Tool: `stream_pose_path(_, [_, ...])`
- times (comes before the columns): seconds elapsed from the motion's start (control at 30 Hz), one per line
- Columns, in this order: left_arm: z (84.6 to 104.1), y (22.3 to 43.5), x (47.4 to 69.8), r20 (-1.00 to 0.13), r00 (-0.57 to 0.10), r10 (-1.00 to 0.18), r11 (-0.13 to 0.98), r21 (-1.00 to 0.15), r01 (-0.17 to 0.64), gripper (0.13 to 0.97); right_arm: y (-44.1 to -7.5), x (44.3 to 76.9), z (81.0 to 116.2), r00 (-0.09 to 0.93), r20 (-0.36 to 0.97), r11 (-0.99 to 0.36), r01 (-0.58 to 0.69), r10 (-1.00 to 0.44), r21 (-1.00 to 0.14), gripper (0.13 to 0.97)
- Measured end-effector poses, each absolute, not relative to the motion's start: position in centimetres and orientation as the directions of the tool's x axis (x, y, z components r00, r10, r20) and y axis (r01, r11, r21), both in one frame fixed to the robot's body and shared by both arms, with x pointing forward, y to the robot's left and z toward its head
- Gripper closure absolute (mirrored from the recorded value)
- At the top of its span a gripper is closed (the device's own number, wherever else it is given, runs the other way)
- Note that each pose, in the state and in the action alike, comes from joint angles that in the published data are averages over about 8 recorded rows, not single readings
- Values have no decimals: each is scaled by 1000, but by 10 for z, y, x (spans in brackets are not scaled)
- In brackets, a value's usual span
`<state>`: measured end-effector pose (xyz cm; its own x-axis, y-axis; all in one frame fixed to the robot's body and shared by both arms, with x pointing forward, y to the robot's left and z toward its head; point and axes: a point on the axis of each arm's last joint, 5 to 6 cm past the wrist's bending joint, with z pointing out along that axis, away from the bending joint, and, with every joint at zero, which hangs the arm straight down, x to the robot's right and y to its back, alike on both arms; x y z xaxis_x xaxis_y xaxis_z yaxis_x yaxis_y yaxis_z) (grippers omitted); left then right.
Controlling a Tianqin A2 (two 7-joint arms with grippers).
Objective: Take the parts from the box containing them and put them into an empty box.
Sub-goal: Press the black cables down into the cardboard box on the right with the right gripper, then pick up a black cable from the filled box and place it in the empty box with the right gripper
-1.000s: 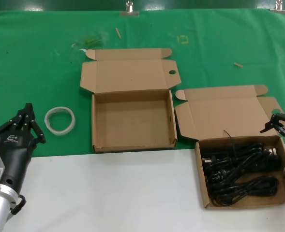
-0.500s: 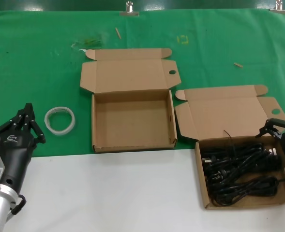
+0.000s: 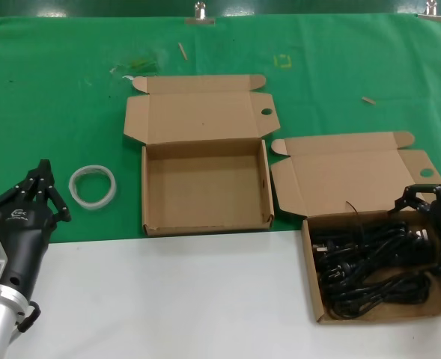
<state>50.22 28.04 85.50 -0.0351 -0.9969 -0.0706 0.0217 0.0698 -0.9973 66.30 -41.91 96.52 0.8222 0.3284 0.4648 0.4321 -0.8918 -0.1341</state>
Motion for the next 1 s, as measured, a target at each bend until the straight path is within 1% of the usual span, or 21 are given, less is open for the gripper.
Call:
stream_pose_path(0.2, [855, 280, 502, -71, -35, -997, 70, -997, 22, 957, -418, 665, 968, 820, 470, -892, 432, 327, -132, 335])
stream_pose_path(0.23, [855, 280, 502, -71, -35, -997, 70, -997, 22, 957, -418, 665, 968, 820, 469, -893, 431, 327, -132, 335])
stream_pose_path(0.5, [855, 280, 502, -71, -35, -997, 70, -997, 22, 957, -418, 664, 967, 823, 467, -895, 426, 322, -134, 532])
stream_pose_path(0.53, [855, 280, 502, -71, -35, -997, 70, -997, 22, 957, -418, 664, 967, 823, 467, -895, 426, 322, -134, 532])
stream_pose_path(0.8, [855, 280, 502, -71, -35, -997, 70, -997, 22, 957, -417, 664, 968, 823, 469, -895, 424, 320, -135, 734])
stream_pose_path(0.93, [855, 280, 502, -71, -35, -997, 70, -997, 22, 957, -417, 663, 969, 824, 468, -895, 424, 320, -135, 734])
stream_pose_path(1.0, [855, 280, 502, -71, -35, -997, 70, -997, 22, 957, -417, 662, 970, 824, 467, -895, 424, 320, -136, 767])
